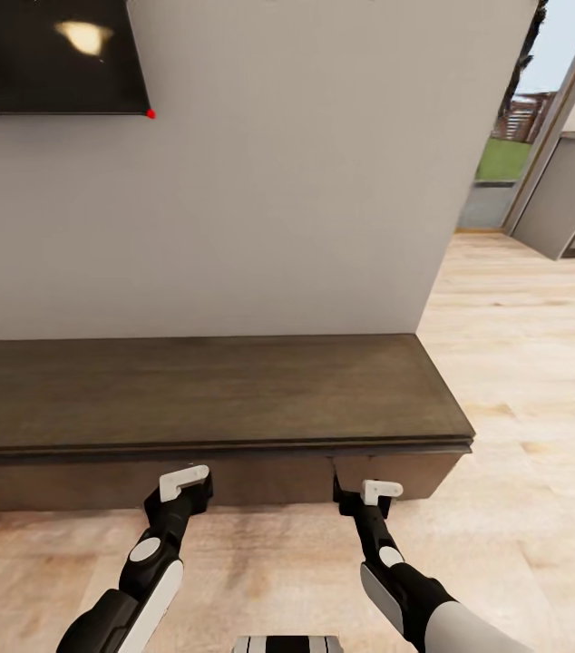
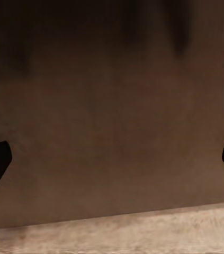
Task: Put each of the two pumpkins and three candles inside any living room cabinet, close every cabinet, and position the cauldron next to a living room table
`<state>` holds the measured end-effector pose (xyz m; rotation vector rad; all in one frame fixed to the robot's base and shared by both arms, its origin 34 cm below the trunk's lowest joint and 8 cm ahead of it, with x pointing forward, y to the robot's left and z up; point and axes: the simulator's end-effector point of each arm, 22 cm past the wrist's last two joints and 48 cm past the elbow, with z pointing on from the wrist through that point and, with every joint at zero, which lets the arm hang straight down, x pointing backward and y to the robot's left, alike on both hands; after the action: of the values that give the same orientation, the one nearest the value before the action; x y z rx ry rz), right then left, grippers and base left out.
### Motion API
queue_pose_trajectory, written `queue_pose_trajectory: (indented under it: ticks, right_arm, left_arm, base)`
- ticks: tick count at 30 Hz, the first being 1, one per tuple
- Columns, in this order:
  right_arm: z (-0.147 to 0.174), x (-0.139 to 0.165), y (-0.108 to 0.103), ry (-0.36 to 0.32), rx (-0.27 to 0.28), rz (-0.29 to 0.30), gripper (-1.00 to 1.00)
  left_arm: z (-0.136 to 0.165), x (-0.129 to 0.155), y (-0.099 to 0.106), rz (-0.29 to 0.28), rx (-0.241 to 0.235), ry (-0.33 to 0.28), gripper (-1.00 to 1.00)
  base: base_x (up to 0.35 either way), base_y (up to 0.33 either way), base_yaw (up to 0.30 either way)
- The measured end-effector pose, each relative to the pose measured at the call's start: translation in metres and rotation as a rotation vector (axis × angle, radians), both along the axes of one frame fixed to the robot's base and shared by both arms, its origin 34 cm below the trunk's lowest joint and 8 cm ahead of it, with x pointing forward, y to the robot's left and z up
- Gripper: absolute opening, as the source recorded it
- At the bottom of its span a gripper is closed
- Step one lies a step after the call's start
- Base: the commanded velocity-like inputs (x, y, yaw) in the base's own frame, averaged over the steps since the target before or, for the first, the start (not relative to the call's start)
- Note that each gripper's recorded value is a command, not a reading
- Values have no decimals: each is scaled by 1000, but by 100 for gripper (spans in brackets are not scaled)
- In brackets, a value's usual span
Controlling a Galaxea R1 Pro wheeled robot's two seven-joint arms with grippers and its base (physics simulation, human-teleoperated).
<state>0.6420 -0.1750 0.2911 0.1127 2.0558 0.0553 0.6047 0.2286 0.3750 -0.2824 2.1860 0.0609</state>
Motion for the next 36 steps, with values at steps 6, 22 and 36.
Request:
queue_pose_trajectory:
  ticks: [6,22,36]
  right_arm:
    - [0,0,0,1,0,-2,100]
    - [-48,-32,10,357,-8,52,100]
    - [-42,-56,10,649,155,-2,100]
  left_arm:
    - [1,0,0,2,1,-1,100]
    - [-17,-37,-4,-88,-44,349,100]
    - [6,-54,-4,-117,-173,474,100]
  base:
    - [-261,0,0]
    - [-207,0,0]
    - [-4,0,0]
